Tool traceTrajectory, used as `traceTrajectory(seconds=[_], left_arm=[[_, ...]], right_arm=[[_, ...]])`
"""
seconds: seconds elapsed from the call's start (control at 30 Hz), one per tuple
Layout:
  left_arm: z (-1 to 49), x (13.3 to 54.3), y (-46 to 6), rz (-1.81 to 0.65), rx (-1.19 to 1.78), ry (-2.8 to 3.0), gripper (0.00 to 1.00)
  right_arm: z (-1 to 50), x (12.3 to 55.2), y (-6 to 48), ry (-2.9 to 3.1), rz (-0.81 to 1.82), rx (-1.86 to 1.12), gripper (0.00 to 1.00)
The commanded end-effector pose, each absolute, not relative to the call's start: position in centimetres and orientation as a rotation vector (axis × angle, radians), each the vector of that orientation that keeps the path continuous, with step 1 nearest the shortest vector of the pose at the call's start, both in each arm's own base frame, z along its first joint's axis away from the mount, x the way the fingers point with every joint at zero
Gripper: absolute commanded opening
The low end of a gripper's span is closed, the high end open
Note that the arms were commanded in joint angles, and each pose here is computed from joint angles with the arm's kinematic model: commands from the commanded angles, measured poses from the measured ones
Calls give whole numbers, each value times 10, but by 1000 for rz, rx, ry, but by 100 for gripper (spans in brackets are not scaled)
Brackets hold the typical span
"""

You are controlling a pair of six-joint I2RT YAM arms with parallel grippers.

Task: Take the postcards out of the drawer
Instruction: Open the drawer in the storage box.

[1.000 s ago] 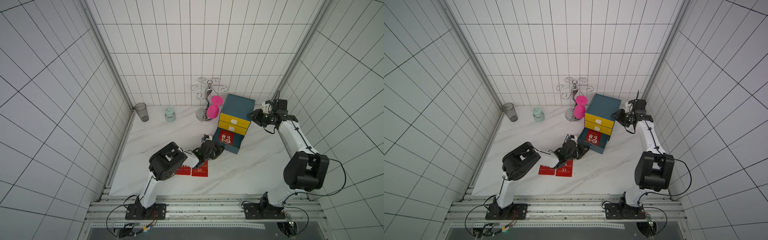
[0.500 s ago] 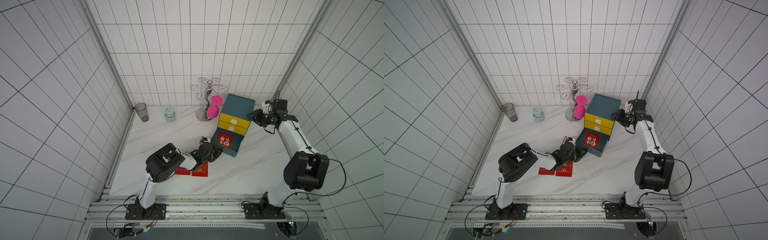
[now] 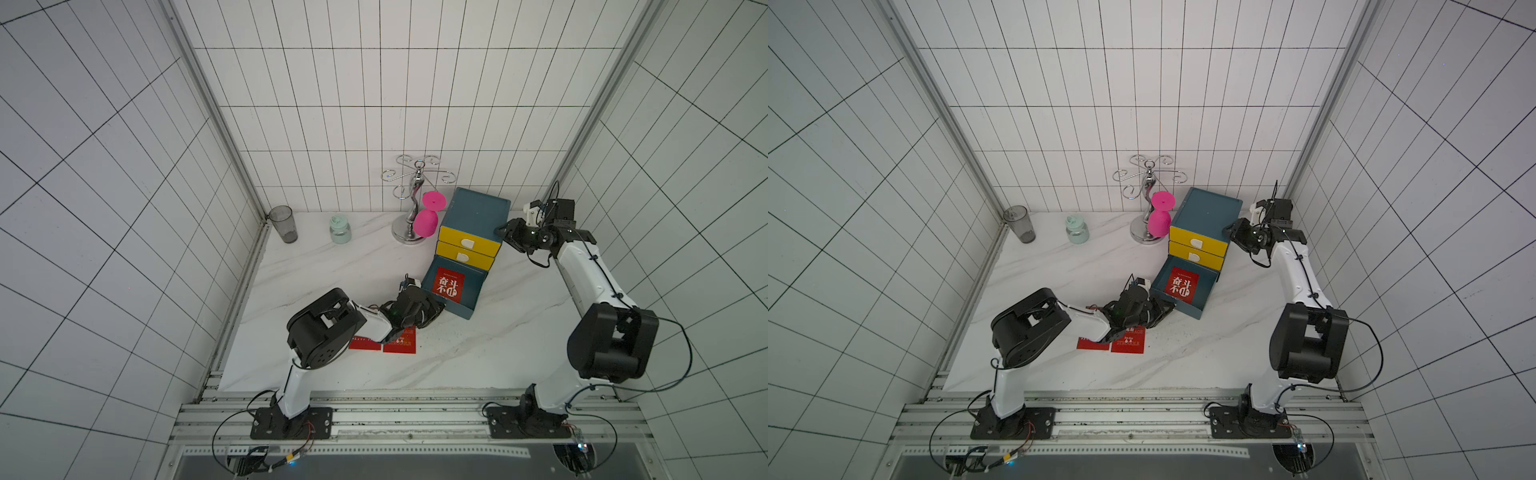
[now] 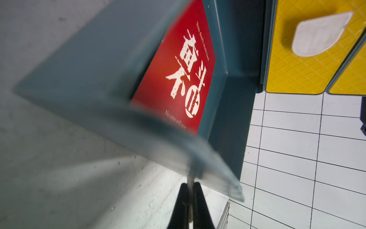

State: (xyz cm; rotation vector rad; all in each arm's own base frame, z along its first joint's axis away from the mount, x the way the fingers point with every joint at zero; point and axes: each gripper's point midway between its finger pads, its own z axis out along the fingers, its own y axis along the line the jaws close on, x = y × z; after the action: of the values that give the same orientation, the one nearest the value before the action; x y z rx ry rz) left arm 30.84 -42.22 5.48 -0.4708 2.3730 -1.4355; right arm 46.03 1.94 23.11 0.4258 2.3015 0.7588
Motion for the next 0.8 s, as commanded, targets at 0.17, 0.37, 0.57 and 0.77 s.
traceTrajectory(seconds=[0.17,0.37,0.57,0.77], left_arm=[[73,301,-414,-1403,-408,2365,21],[86,294,-404,-1396,-376,2365,29],[97,295,-381,-1457,-393,2372,32],[120,301,-364,-1427,-207,2328,38]], right_arm=[[198,442,14,2420,732,489,45],[210,443,11,2392,727,491,50],[234,444,11,2341,727,467,58],[264,452,9,2289,706,426,61]])
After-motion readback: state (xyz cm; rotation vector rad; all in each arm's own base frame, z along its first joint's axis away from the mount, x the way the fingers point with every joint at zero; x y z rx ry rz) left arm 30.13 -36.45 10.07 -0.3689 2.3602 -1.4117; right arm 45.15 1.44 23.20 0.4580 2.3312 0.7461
